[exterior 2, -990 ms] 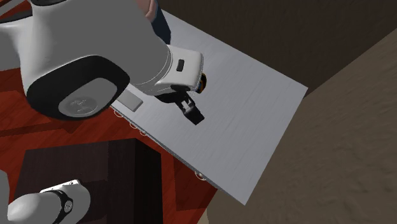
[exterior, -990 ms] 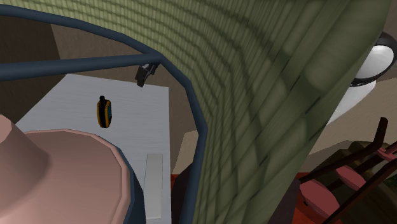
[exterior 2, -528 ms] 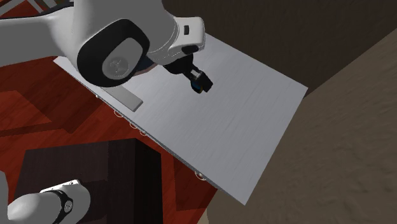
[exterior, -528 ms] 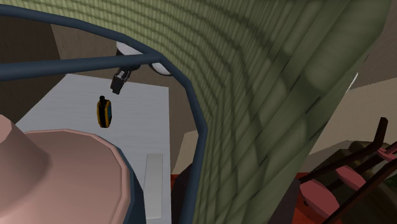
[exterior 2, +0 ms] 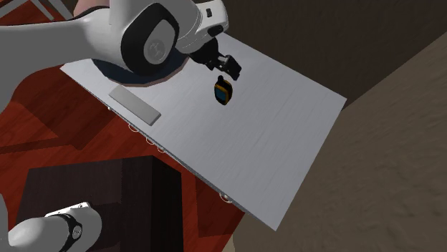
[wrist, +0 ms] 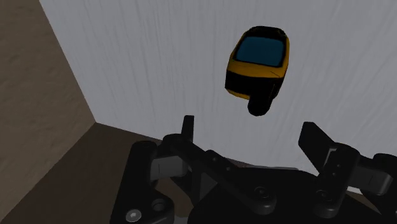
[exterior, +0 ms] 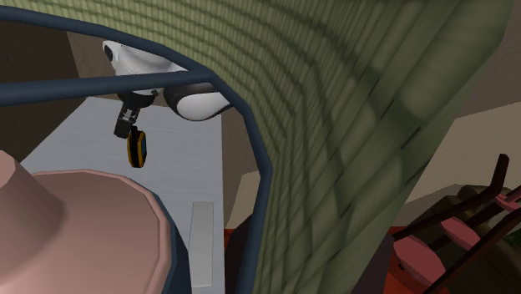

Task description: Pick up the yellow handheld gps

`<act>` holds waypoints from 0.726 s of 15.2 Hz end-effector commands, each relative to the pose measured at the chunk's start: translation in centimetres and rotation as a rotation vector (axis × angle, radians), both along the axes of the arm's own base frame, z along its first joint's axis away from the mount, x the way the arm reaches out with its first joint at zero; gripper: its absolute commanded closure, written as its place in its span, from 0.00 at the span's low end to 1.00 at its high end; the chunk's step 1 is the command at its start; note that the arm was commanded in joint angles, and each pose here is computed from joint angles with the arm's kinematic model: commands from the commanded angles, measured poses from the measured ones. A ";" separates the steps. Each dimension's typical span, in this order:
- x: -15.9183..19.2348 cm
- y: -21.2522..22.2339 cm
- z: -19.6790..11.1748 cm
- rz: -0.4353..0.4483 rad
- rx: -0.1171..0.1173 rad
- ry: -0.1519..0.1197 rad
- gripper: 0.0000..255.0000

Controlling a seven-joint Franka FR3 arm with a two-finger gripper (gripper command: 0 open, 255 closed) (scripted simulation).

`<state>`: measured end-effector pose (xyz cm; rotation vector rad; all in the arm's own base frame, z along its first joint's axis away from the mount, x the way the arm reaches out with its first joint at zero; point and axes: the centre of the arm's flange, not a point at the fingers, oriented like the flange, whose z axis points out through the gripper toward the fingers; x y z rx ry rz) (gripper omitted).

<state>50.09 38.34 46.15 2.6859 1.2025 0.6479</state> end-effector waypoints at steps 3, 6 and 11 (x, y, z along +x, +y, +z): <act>0.0 0.2 -2.0 0.005 -0.001 -0.003 0.00; 0.0 0.2 -3.4 0.005 -0.001 -0.003 0.00; 0.0 0.2 -3.4 0.005 -0.001 -0.002 1.00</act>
